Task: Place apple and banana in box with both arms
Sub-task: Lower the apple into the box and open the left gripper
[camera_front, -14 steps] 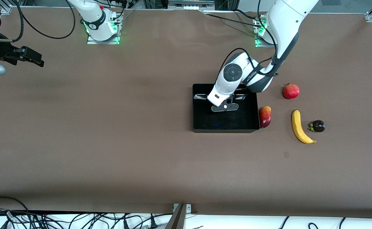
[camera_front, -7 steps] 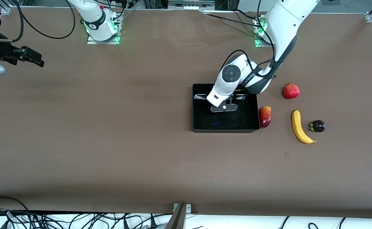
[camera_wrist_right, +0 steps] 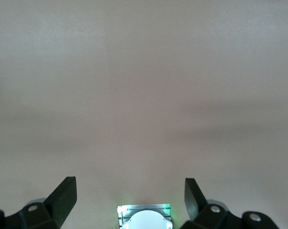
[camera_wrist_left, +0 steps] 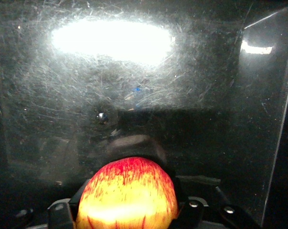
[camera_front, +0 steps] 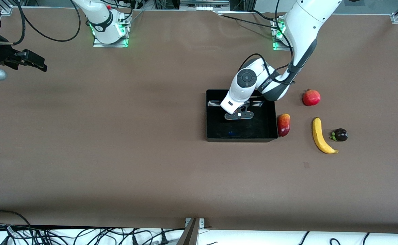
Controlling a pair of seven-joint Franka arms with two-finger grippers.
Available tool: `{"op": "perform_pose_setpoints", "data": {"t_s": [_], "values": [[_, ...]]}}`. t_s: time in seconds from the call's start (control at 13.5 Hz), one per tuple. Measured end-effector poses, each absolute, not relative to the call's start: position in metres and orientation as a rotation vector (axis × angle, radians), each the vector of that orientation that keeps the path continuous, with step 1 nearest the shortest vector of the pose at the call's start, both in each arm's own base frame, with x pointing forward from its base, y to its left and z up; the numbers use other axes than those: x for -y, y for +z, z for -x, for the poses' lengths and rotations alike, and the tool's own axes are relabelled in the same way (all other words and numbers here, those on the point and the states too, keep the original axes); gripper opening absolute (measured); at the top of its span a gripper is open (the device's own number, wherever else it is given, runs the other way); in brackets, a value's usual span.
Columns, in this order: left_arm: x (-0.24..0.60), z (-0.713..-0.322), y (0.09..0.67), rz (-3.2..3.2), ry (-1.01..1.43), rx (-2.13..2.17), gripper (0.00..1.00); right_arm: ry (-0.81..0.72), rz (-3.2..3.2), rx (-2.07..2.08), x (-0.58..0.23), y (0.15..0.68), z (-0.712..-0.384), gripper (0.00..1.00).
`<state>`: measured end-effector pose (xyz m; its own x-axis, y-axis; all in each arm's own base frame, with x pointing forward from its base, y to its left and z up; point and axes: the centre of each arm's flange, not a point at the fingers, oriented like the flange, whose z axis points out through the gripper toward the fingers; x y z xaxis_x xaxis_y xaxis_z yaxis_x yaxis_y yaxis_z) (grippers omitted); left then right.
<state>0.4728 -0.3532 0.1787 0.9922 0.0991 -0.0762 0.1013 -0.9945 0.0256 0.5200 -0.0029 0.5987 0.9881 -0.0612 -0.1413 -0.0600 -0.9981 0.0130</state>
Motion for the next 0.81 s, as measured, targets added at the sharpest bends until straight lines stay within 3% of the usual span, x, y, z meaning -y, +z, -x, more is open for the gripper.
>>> {"op": "perform_pose_setpoints", "data": {"t_s": [0.07,0.22,0.3,0.37,0.81], "values": [[0.353,-0.473,0.179,-3.106,-0.116,-0.157,0.71,-0.222,-3.123,0.095,0.003,0.599,-0.520,1.00],[0.352,-0.473,0.177,-3.108,-0.118,-0.156,0.85,-0.222,-3.123,0.095,0.003,0.599,-0.520,1.00],[0.352,-0.473,0.177,-3.111,-0.116,-0.151,0.96,-0.222,-3.123,0.095,0.003,0.599,-0.520,1.00],[0.351,-0.474,0.176,-3.112,-0.115,-0.150,1.00,-0.222,-3.123,0.095,0.003,0.599,-0.520,1.00],[0.352,-0.484,0.185,-3.099,-0.085,-0.164,1.00,-0.223,-3.123,0.095,0.003,0.599,-0.520,1.00]]}}
